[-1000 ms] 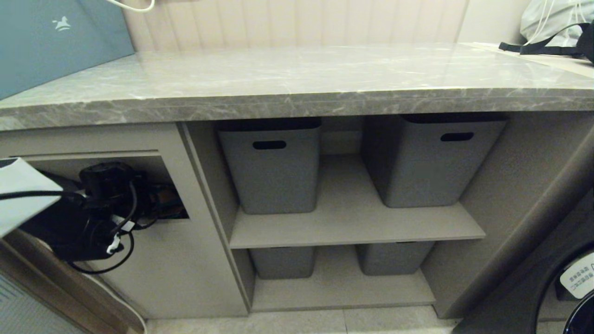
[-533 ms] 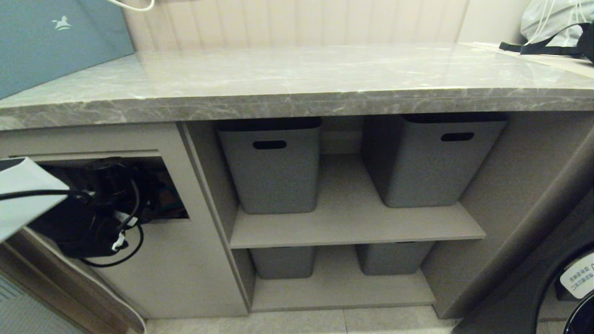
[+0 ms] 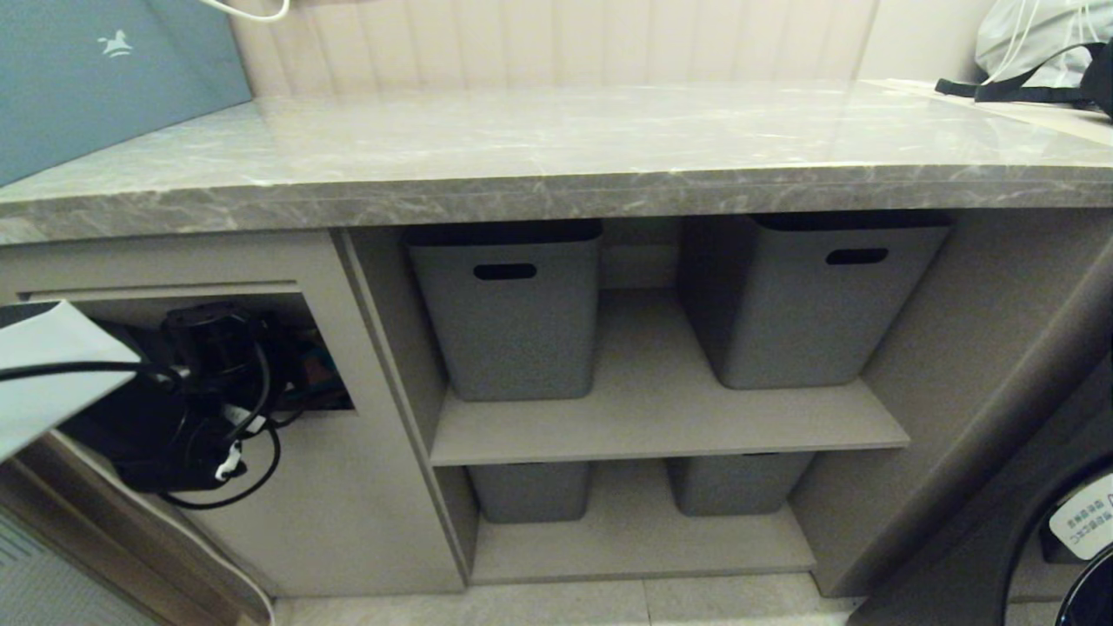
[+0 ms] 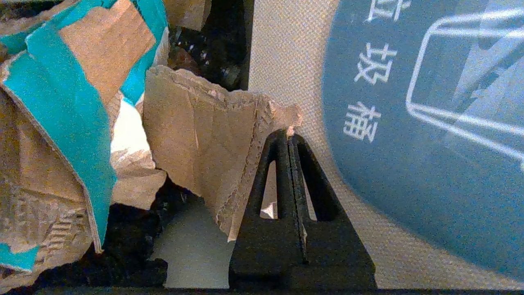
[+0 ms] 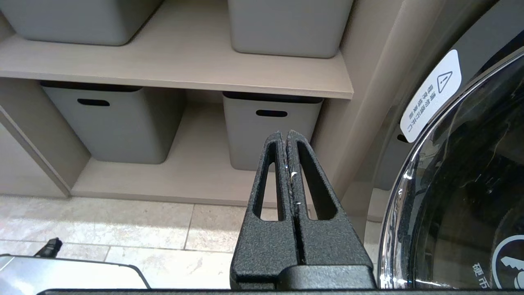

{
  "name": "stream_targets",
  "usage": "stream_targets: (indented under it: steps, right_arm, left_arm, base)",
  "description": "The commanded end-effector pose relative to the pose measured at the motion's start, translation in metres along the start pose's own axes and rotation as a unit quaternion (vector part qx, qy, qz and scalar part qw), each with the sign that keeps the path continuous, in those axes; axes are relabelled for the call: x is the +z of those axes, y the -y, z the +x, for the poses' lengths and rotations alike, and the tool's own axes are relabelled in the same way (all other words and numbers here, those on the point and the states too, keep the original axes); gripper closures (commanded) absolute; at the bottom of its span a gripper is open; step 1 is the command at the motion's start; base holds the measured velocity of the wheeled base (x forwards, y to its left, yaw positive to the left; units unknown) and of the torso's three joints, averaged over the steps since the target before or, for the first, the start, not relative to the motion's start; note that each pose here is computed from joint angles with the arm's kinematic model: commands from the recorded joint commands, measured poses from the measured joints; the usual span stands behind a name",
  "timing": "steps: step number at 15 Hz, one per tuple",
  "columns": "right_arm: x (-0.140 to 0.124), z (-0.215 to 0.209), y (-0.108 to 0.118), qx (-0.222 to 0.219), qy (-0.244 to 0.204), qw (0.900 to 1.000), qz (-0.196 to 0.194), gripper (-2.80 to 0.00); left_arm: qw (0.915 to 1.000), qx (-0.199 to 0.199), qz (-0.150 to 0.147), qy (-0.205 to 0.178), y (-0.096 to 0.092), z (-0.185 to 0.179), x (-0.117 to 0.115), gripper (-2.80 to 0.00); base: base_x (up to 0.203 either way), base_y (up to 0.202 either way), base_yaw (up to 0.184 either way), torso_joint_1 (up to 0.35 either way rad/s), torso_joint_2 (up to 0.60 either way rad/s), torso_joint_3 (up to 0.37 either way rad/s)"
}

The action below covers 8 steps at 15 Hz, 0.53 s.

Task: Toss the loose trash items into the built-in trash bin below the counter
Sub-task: Put the garbage in the trash can

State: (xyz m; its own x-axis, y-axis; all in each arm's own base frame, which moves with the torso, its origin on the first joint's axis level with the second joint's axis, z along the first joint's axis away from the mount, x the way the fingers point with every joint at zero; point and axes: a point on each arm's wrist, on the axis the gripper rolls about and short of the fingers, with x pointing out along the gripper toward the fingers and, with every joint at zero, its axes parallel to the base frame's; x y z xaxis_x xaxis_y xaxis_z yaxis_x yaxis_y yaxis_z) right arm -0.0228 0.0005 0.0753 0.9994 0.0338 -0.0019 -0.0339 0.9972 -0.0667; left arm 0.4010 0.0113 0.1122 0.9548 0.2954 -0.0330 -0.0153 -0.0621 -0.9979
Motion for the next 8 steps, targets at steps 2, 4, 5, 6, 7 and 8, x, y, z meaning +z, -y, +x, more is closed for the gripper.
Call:
stream_targets:
  steps: [2,4,5,6,7,8]
  right_arm:
    - [-0.0001,-0.0001,0.0000,0.001,0.000,1.000,0.000,0.00]
    - [0.0000,-0.0001,0.0000,0.001,0.001,1.000,0.000,0.00]
    - [0.0000,-0.0001,0.0000,0.001,0.001,1.000,0.000,0.00]
    - [0.0000,-0.0001,0.0000,0.001,0.001,1.000,0.000,0.00]
    - [0.0000,-0.0001,0.0000,0.001,0.001,1.000,0.000,0.00]
    - [-0.0002,-0.0001,0.0000,0.001,0.000,1.000,0.000,0.00]
  left_arm:
    - [1.0000,-0.001,-0.004,-0.002,-0.0001,-0.0013,-0.0013,0.00]
    - [1.0000,-0.001,-0.004,-0.004,-0.0007,-0.0004,-0.0030,0.00]
    - [1.0000,-0.001,-0.004,-0.004,-0.0015,0.0000,-0.0037,0.00]
    - [1.0000,-0.002,-0.006,-0.004,-0.0016,0.0010,-0.0040,0.00]
    - [1.0000,-0.004,-0.007,-0.004,-0.0015,0.0024,-0.0045,0.00]
    - [1.0000,-0.004,-0.007,-0.004,-0.0014,0.0032,-0.0047,0.00]
  base:
    - [0.000,0.000,0.000,0.000,0.00,0.000]
    - [0.000,0.000,0.000,0.000,0.00,0.000]
    - [0.000,0.000,0.000,0.000,0.00,0.000]
    - [0.000,0.000,0.000,0.000,0.00,0.000]
    - [0.000,0.000,0.000,0.000,0.00,0.000]
    - [0.000,0.000,0.000,0.000,0.00,0.000]
